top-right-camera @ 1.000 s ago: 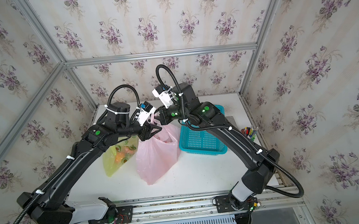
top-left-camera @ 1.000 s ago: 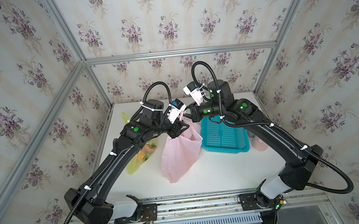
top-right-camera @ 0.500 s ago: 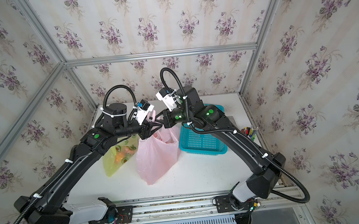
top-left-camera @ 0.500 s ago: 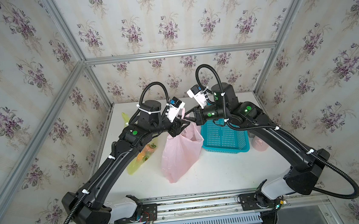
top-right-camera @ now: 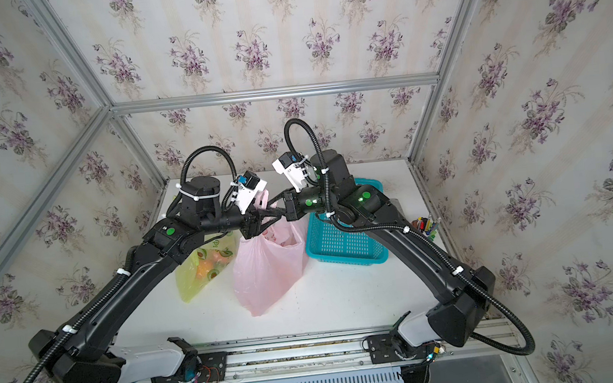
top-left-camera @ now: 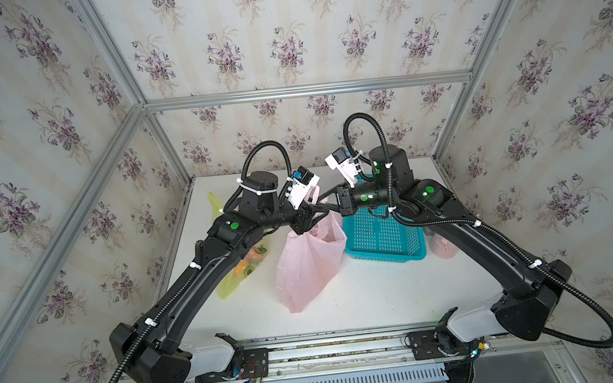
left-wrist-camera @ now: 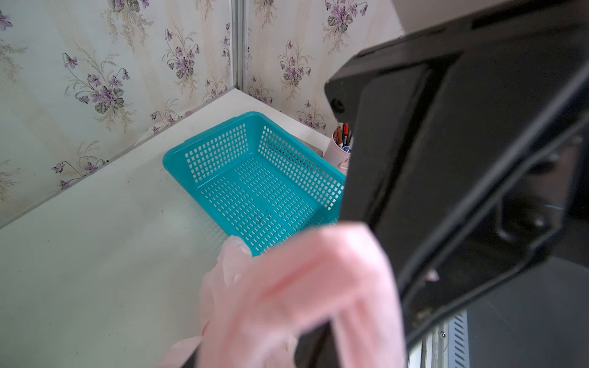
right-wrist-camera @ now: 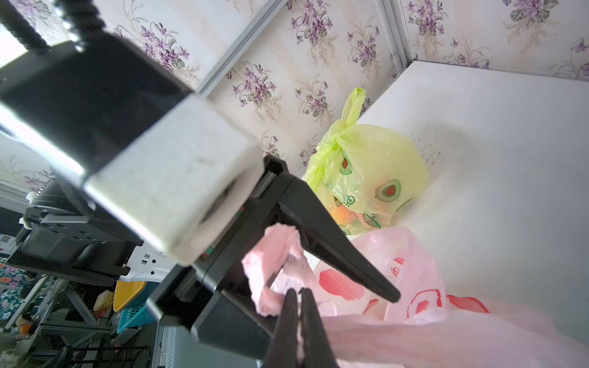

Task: Place the peach into a plastic bag & tie a knot
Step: Cross the plastic bag at the center of the board.

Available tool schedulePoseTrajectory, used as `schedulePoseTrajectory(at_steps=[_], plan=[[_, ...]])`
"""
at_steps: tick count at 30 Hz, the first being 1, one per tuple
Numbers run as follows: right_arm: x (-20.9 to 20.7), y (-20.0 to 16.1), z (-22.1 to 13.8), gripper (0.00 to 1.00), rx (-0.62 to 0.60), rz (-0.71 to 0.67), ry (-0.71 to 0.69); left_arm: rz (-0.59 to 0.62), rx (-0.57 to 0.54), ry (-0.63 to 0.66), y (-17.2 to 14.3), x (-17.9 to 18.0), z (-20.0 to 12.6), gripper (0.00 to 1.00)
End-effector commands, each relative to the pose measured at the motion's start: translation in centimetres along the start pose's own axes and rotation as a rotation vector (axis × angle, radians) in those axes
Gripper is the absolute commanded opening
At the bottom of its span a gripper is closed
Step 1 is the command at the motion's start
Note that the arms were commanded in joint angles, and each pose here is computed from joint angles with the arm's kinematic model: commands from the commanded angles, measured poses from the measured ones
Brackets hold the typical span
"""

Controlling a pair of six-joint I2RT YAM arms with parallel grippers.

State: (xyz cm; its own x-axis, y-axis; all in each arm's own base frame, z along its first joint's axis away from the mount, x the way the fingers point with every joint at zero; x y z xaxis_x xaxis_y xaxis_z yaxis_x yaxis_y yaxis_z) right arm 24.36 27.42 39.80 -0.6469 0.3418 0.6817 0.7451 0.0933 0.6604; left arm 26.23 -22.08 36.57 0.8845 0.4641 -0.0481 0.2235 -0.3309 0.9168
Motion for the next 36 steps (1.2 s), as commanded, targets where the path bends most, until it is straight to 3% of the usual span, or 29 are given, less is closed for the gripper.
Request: schedulePoseTrajectory(at_steps=[1,4,10,14,17,21,36], plan=[[1.0,-0.2,-0.1,0.0,0.025,0.016,0.1,0.019,-0.066,0.041,1.1,0.5,-0.1,0.36],[0.7,-0.3,-0.2,0.0,0.027,0.04,0.12,0.036,-0.101,0.056,1.4,0.4,-0.5,0.21],[-0.2,-0.3,-0.5,0.07,0.023,0.067,0.11,0.054,-0.151,0.07,1.8,0.3,-1.0,0.06],[-0.5,0.0,-1.7,0.41,-0.011,0.062,0.078,0.052,-0.141,0.047,1.6,0.3,-0.5,0.0],[-1.0,0.3,-3.4,0.51,-0.054,0.051,0.023,0.049,-0.134,0.04,1.5,0.4,-0.2,0.0],[-1.6,1.1,-5.2,0.56,-0.099,0.047,0.004,0.052,-0.137,0.025,1.6,0.2,-0.3,0.0],[-0.7,4.5,-3.2,0.53,-0.079,0.024,0.142,0.04,-0.097,-0.013,1.2,0.0,0.0,0.0]])
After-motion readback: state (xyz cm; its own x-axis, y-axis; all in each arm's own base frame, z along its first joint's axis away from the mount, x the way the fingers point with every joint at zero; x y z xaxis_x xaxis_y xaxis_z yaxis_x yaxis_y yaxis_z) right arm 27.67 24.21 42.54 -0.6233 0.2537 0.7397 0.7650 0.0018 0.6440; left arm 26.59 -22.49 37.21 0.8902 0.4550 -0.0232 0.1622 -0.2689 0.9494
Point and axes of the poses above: each gripper's point midway between its finger pads, its own z axis out along the fingers, its own x axis along the line the jaws close on, y = z × x, the point moved 7 cm from there along -z, back along the fingers, and after that the axes turned 7 degrees about z, right-handed, at the moved point
